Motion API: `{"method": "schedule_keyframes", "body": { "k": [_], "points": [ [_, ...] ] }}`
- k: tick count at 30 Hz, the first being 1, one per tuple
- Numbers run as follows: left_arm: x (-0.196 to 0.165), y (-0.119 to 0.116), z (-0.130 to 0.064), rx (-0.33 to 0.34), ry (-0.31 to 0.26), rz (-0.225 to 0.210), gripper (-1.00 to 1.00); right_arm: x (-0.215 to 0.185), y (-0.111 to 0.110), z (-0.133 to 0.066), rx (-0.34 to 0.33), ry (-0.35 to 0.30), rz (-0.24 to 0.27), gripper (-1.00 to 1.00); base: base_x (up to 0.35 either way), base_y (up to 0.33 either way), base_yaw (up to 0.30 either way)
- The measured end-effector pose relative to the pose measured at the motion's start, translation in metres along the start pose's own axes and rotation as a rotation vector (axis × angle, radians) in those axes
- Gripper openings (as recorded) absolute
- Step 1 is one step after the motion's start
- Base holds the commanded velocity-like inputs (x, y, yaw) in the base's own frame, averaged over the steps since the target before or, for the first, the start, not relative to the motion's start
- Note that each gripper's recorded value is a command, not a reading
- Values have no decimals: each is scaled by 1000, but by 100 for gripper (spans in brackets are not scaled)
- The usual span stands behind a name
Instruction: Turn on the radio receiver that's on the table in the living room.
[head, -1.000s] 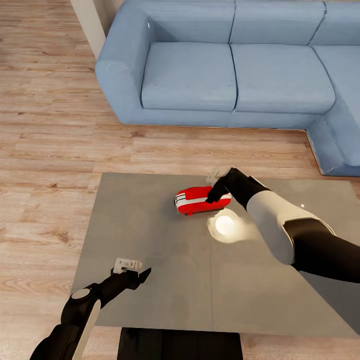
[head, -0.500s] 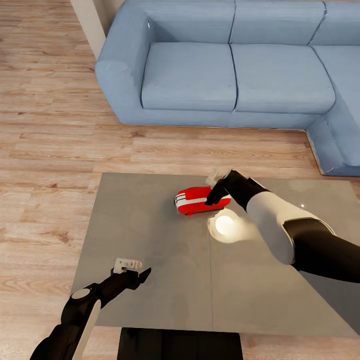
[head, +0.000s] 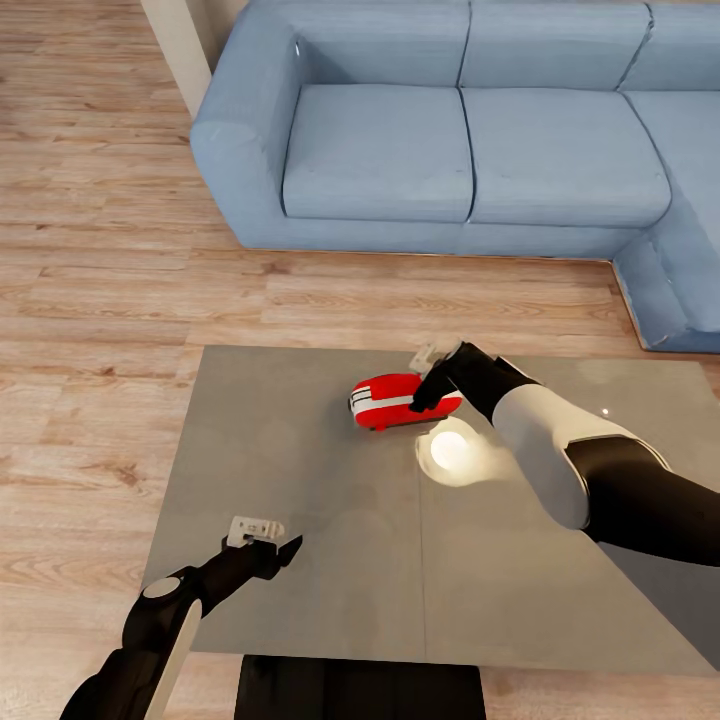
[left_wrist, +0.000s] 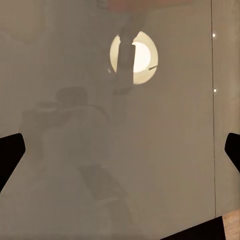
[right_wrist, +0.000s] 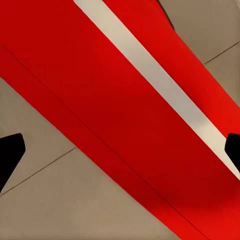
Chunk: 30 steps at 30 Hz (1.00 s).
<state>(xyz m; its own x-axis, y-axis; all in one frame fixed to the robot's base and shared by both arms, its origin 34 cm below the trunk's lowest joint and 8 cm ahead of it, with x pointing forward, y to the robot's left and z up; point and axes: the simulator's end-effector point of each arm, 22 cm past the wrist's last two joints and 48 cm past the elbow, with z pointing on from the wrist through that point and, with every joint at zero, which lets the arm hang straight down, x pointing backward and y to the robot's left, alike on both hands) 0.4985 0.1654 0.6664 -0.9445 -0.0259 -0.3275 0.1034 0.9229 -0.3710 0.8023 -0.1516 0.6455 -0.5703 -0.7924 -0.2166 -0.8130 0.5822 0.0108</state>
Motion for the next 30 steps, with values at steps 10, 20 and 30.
{"method": "schedule_keyframes", "body": {
  "k": [10, 20, 30],
  "points": [
    [0, 0, 0, 0, 0, 0, 100, 2, -1, 0, 2, 1, 1, -100, 0, 0, 0],
    [0, 0, 0, 0, 0, 0, 100, 0, -5, 0, 18, -3, 5, -100, 0, 0, 0],
    [0, 0, 0, 0, 0, 0, 100, -1, -11, -3, 26, -18, -10, -100, 0, 0, 0]
  ]
}}
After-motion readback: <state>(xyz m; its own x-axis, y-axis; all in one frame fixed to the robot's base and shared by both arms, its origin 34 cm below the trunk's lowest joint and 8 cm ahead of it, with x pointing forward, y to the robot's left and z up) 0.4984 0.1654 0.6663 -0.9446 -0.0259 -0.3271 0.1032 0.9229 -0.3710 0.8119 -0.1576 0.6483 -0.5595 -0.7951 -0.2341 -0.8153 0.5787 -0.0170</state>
